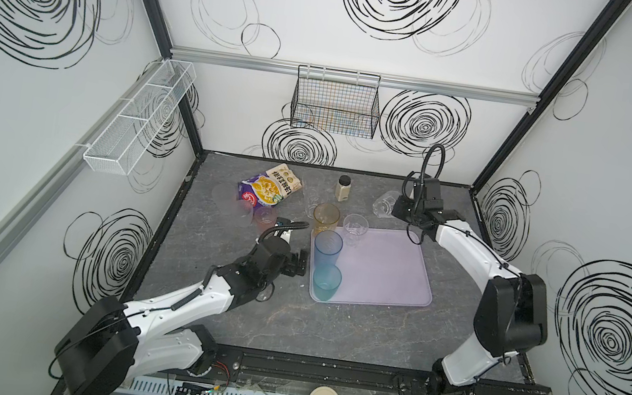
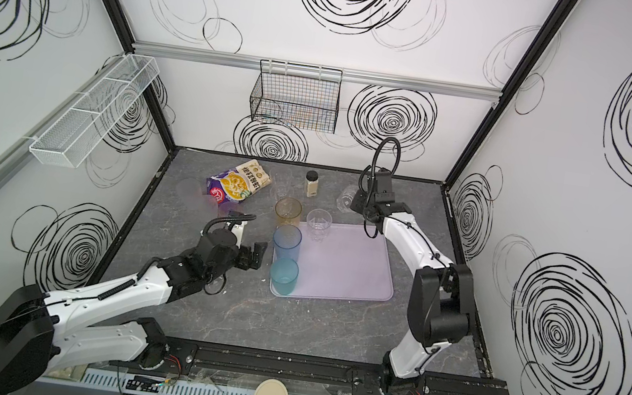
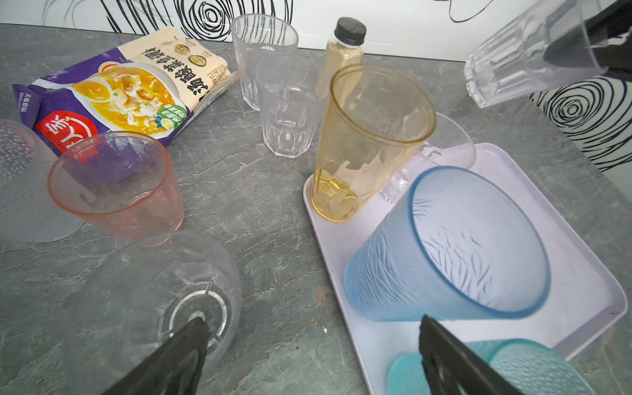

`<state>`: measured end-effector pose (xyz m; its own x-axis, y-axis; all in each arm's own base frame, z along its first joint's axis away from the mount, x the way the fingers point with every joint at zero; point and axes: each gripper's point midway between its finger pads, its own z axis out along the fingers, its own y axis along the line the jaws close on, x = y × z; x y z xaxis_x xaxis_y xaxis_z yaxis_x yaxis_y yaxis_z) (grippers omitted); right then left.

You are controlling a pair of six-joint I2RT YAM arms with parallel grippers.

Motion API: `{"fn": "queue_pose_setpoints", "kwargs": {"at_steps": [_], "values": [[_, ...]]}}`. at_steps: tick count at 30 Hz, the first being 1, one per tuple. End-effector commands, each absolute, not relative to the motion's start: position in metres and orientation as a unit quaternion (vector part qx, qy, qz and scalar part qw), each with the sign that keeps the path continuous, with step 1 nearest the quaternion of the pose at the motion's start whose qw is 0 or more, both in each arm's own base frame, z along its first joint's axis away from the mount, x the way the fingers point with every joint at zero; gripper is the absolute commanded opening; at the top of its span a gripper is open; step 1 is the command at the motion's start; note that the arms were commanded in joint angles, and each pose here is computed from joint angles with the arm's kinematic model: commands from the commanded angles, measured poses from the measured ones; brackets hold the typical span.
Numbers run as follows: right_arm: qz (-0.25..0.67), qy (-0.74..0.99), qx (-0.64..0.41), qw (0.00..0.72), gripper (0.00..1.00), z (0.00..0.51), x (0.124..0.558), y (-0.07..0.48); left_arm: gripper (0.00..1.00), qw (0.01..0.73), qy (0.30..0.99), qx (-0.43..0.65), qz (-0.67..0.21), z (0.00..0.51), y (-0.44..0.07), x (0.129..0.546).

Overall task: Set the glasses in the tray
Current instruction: 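Carry the second clear glass with the right gripper onto the tray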

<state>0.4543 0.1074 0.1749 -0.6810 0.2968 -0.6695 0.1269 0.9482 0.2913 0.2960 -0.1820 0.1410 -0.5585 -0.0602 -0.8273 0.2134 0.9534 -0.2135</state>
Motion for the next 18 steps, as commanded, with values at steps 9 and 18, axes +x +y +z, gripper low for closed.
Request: {"fn": "queue_pose_setpoints", "kwargs": {"at_steps": [9, 18], "values": [[0.025, 0.951, 0.000, 0.308, 0.02, 0.139, 0.356, 0.116, 0.97, 0.506, 0.850, 0.064, -0.132, 0.164, -0.192, 0.289], [0.022, 0.961, -0.055, 0.269, 0.01, 0.107, 0.344, 0.164, 0.97, 0.500, 0.853, 0.038, -0.145, 0.160, -0.173, 0.287]]}}
